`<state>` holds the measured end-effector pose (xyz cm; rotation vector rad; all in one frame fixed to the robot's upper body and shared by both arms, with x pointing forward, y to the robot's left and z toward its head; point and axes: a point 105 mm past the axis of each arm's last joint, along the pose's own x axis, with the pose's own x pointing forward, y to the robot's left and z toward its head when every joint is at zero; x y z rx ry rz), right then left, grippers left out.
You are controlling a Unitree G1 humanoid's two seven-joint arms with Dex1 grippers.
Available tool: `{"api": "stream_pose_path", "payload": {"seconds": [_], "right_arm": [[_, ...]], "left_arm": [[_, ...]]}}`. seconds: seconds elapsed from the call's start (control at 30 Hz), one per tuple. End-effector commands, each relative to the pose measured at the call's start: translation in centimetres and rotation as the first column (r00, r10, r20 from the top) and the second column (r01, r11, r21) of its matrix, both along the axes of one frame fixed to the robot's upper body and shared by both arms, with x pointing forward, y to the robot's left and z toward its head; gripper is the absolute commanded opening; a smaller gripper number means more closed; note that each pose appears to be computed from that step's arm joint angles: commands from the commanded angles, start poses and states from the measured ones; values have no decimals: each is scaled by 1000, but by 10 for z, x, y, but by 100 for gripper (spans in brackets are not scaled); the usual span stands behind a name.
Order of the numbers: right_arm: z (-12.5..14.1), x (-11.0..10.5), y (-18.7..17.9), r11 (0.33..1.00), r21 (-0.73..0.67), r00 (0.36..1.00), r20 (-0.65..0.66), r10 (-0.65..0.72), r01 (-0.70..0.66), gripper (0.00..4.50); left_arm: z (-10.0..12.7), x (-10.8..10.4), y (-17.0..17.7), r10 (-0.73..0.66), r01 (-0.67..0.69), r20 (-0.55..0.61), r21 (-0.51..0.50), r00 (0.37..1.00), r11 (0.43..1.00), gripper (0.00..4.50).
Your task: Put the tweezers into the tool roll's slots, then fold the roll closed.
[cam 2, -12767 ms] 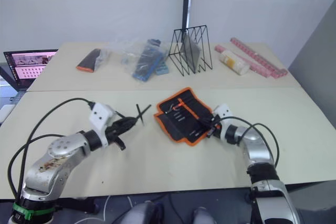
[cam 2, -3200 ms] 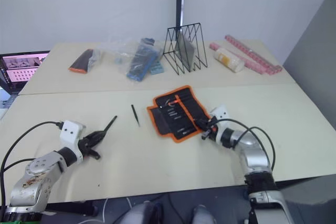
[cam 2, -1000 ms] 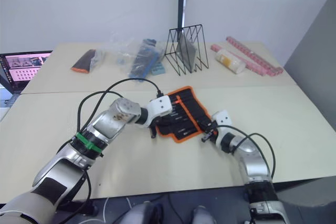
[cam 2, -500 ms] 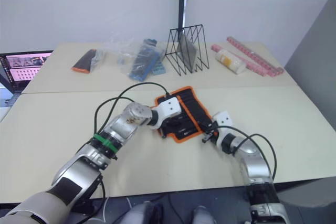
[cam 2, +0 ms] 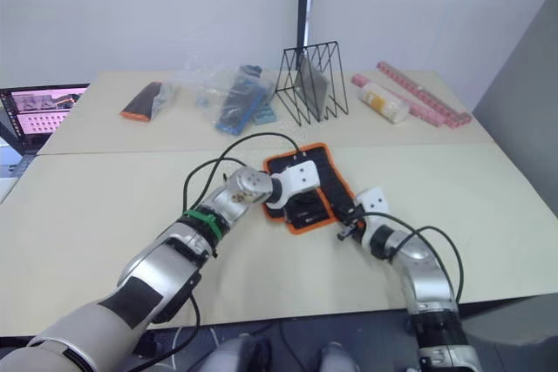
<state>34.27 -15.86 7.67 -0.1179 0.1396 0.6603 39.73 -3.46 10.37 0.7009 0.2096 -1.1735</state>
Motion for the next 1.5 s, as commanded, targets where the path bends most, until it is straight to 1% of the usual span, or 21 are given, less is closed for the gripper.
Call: {"api": "stream_pose_path", "payload": {"seconds": [0.03, 0.13, 0.23, 0.33, 0.4, 0.47, 0.53, 0.6, 0.7, 0.77, 0.9, 0.97, 1.03, 1.07, 1.1, 1.17, 1.27, 1.37, 1.43, 1.47, 1.5], "right_arm": [[-24, -9, 7, 1000, -3, 996, -93, 18, -18, 0], [-26, -7, 8, 1000, -2, 995, -97, 15, -16, 0], [-27, -2, 11, 1000, -3, 995, -95, 22, -22, 0], [-24, 3, 11, 1000, -4, 996, -89, 25, -26, 0], [-24, 4, 12, 999, -6, 996, -88, 32, -33, 0], [-25, 4, 13, 998, -27, 995, -89, 51, -53, 0], [-23, 5, 17, 996, -38, 994, -81, 71, -75, 0], [-19, 7, 19, 996, -37, 994, -72, 83, -85, 0], [-17, 11, 21, 995, -40, 994, -64, 92, -94, 0], [-17, 13, 23, 994, -42, 993, -62, 96, -99, 0], [-15, 16, 29, 993, -18, 992, -58, 114, -116, 0], [-16, 17, 32, 992, -19, 990, -59, 125, -126, 0], [-16, 17, 36, 989, -21, 988, -61, 142, -143, 0], [-17, 18, 38, 988, -21, 987, -61, 149, -151, 0], [-17, 18, 40, 987, -20, 986, -61, 156, -157, 0], [-17, 19, 43, 986, -21, 984, -61, 165, -166, 0], [-18, 21, 46, 984, -21, 983, -60, 175, -176, 0], [-19, 20, 50, 982, -20, 980, -57, 188, -190, 0], [-19, 21, 51, 980, -20, 979, -58, 195, -197, 0], [-19, 21, 51, 980, -19, 978, -58, 198, -200, 0], [-19, 21, 52, 979, -19, 977, -60, 203, -204, 0]], "left_arm": [[17, -2, -8, -42, 41, -16, -53, 999, 998, 96], [21, -5, 0, -30, 9, -139, -155, 990, 988, 191], [25, -3, 19, -2, -38, -188, -208, 982, 977, 292], [31, -3, 39, 23, -69, -194, -234, 981, 970, 394], [42, -4, 55, 43, -87, -165, -271, 985, 959, 448], [58, -5, 72, 76, -125, -156, -333, 985, 935, 448], [82, -8, 94, 129, -207, -199, -452, 972, 868, 448], [99, -11, 118, 190, -267, -198, -513, 962, 816, 448], [111, -18, 155, 306, -354, -182, -561, 935, 748, 448], [112, -22, 177, 386, -407, -167, -576, 907, 709, 448], [94, -42, 249, 640, -575, -127, -593, 758, 563, 448], [71, -59, 265, 685, -642, -187, -580, 704, 502, 448], [51, -74, 283, 753, -691, -186, -576, 631, 437, 448], [42, -82, 295, 802, -721, -171, -571, 573, 393, 448], [35, -90, 303, 829, -737, -160, -568, 536, 366, 448], [27, -106, 311, 850, -745, -161, -580, 502, 331, 448], [23, -128, 318, 848, -737, -205, -616, 489, 277, 448], [16, -150, 332, 875, -754, -213, -617, 435, 225, 448], [10, -160, 334, 880, -766, -209, -601, 426, 228, 448], [6, -164, 333, 882, -772, -189, -584, 431, 252, 448], [2, -169, 334, 883, -777, -191, -576, 429, 254, 448]]}}
